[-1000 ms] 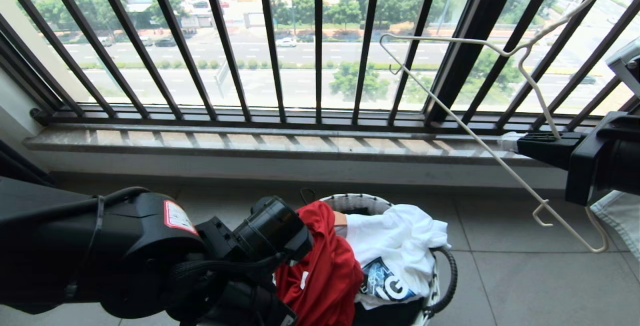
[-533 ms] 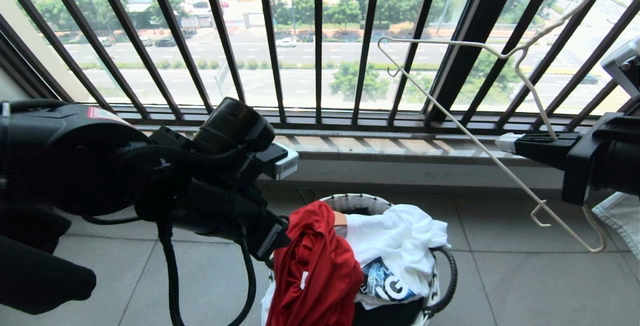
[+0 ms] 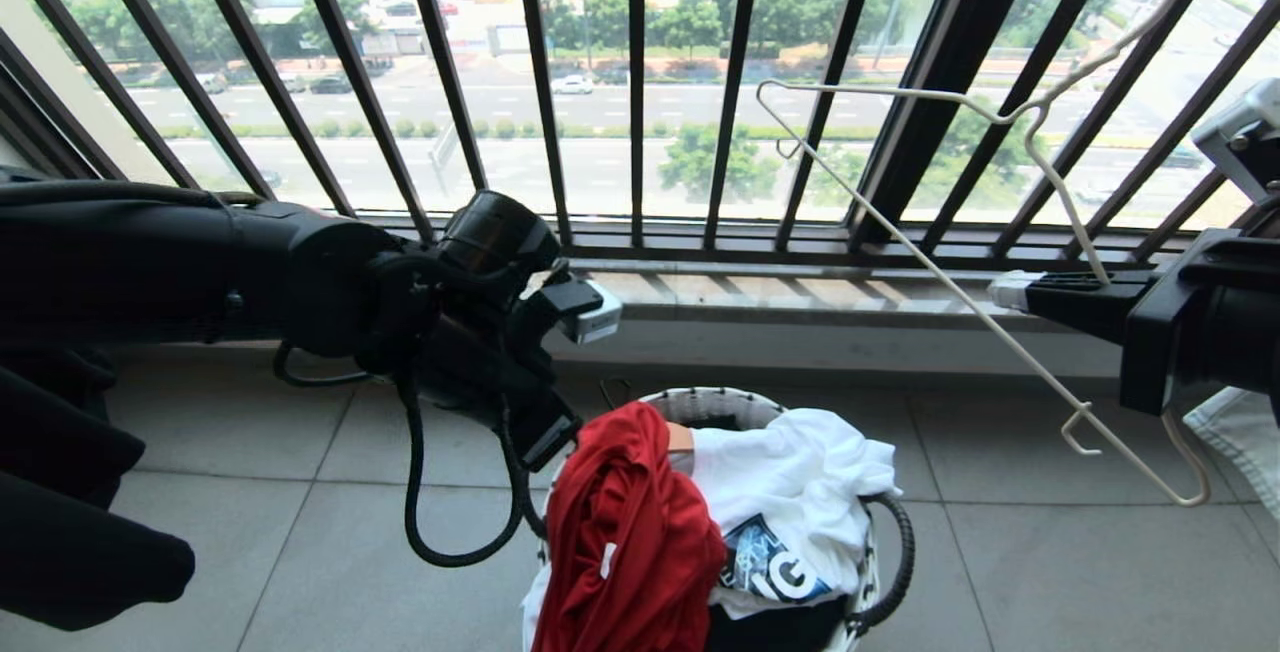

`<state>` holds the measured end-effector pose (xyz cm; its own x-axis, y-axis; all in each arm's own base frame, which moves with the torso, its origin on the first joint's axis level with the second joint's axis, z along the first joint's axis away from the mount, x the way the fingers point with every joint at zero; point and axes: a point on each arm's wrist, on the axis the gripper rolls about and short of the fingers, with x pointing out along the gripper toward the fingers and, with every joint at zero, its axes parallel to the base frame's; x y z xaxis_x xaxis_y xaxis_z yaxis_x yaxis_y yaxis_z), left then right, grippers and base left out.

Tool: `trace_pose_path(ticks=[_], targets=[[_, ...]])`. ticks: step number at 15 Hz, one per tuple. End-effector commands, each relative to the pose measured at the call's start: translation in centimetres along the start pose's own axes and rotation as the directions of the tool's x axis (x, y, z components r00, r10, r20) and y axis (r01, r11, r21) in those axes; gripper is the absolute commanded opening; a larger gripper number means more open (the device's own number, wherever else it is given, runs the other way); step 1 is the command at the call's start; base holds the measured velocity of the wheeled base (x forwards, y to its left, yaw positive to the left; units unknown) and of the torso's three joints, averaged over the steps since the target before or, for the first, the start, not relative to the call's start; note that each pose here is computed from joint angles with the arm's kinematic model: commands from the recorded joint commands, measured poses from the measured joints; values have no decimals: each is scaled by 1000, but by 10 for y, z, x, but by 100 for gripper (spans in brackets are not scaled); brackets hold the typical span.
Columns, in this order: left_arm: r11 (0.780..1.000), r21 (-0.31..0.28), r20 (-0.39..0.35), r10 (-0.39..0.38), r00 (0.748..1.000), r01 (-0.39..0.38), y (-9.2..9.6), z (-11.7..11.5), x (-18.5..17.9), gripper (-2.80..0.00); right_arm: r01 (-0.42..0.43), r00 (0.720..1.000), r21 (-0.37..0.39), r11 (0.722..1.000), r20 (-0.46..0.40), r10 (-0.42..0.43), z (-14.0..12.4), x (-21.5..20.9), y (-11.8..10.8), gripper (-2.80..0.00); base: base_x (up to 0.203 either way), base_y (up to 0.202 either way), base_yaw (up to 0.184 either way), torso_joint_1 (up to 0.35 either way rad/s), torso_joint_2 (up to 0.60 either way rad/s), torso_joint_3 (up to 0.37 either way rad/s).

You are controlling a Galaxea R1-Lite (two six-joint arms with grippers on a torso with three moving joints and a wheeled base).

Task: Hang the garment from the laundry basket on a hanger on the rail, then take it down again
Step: Pick up clothes from the basket

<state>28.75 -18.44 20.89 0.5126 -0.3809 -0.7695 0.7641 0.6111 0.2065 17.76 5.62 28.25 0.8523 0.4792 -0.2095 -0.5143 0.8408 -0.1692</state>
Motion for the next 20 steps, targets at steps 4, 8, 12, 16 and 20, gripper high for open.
trace_pose_path(ticks=[4,8,12,16,20], targets=[[993,44,-7,-108,994,108,9,6,46,-280,-8,1000,2,1000,-29,8,-5,9,-1,-280,0,0,0,0,0,0],[991,59,-13,-118,993,119,2,1,47,0,-8,999,3,1000,-31,8,-5,10,-1,-280,0,0,0,0,0,0],[992,85,-7,-92,996,92,-10,3,65,0,-8,1000,2,1000,-30,8,-5,9,-1,-280,0,0,0,0,0,0],[993,119,-76,9,997,0,-17,0,76,0,-7,1000,2,1000,-29,7,-4,9,-1,-280,0,0,0,0,0,0],[990,138,-76,52,996,-41,-26,2,89,0,-7,1000,1,1000,-26,7,-4,8,-1,-280,0,0,0,0,0,0]])
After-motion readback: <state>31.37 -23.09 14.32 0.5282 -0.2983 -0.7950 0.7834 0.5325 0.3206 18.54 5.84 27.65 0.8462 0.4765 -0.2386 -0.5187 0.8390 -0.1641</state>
